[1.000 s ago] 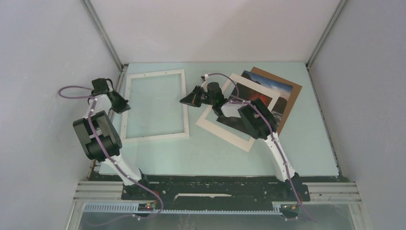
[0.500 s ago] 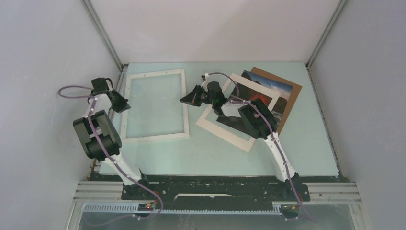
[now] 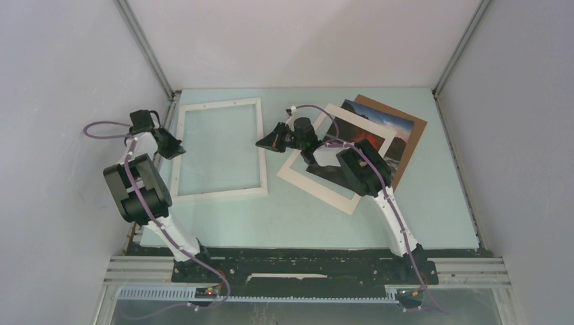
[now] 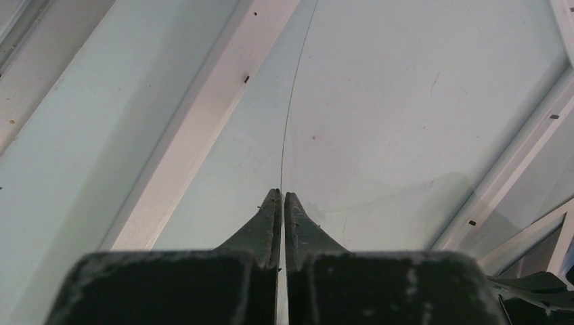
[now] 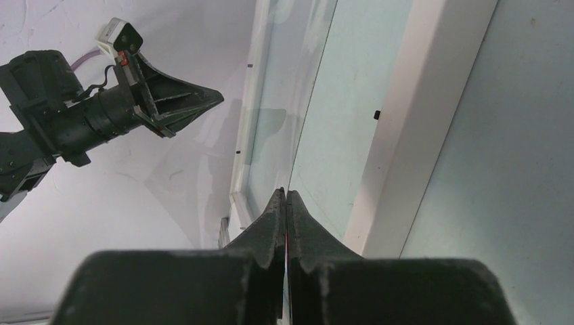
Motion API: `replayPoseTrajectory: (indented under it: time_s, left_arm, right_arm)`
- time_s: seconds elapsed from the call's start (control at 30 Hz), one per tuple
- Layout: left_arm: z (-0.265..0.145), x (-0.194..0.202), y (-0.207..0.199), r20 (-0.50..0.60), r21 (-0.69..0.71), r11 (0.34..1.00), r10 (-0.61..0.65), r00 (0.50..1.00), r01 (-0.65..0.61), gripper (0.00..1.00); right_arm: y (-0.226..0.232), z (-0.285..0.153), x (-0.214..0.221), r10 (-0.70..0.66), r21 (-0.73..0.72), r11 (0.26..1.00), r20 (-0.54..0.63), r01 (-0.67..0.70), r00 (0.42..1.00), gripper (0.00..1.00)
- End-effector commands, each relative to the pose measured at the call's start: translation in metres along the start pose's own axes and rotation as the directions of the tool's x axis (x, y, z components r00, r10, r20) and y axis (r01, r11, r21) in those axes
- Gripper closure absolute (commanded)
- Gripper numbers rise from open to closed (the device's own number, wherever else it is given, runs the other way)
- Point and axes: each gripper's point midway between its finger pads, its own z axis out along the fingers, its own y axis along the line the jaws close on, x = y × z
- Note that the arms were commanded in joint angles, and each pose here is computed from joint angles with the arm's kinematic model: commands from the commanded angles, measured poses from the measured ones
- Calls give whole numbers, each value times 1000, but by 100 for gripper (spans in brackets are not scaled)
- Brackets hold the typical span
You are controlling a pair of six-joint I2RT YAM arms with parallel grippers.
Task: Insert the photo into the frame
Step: Place the photo frame item in the photo frame.
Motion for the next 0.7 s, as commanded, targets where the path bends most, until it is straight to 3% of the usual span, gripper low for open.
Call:
replayPoseTrajectory:
  time_s: [0.0,0.67]
  left_arm:
    - [-12,-36,-11,101,16,1000,17,995,-19,100]
    - [-7,-38,10,80,-34,999,-12,997,15,97]
  right_arm:
    - [13,3,-13,-34,-40,999,34,35,999,100]
    - [16,16,-5,-34,-40,999,18,35,999,100]
